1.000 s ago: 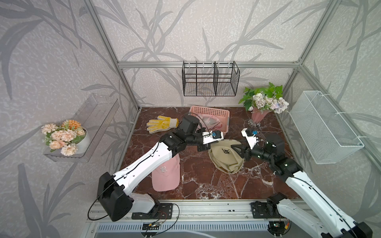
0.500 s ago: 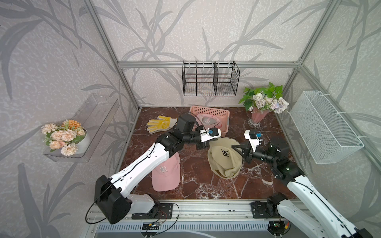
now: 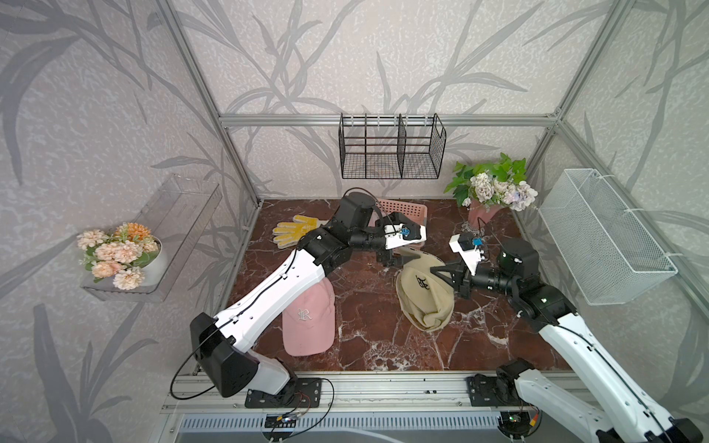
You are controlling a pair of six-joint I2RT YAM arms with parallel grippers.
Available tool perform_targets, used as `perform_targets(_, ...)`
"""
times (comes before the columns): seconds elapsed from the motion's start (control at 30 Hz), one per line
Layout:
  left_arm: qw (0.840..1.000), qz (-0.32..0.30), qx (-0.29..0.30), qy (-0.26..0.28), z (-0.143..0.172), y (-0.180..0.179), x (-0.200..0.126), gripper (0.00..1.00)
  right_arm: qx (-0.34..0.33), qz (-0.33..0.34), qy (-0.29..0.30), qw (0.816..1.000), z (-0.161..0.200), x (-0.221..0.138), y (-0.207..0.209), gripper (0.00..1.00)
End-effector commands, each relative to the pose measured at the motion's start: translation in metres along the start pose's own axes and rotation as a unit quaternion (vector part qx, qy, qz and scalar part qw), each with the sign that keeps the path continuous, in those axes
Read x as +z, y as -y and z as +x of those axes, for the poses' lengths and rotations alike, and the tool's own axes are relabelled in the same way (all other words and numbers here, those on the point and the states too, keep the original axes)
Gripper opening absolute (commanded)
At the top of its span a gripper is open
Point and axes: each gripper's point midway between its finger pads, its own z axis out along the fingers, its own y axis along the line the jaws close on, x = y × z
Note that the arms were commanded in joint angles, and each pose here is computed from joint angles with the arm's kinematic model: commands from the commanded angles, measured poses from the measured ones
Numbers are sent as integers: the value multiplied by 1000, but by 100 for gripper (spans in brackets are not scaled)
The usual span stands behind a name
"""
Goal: Turn the baseball cap inside out
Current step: Turn over the baseball cap.
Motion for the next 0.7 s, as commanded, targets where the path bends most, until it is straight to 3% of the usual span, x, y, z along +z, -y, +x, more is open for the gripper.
perform_targets(0.0,998,60,-7,-37,17,17,7,82,-23,-6,-7,1000,-8,-2,-6,0)
perform_targets(0.13,992,113,-24,-43,21,31,13,82,-32,4,-9,999,-13,-2,-4,0)
perform_targets(0.3,989,137,-36,-43,25,40,23,79,-38,20,-5,999,-17,-4,0,0)
perform_targets(0.6,986,153,-56,-33,27,51,36,54,-39,34,13,999,-25,-3,6,0)
perform_targets(0.67,986,154,-58,-34,30,53,37,54,-40,36,20,998,-27,-3,6,0)
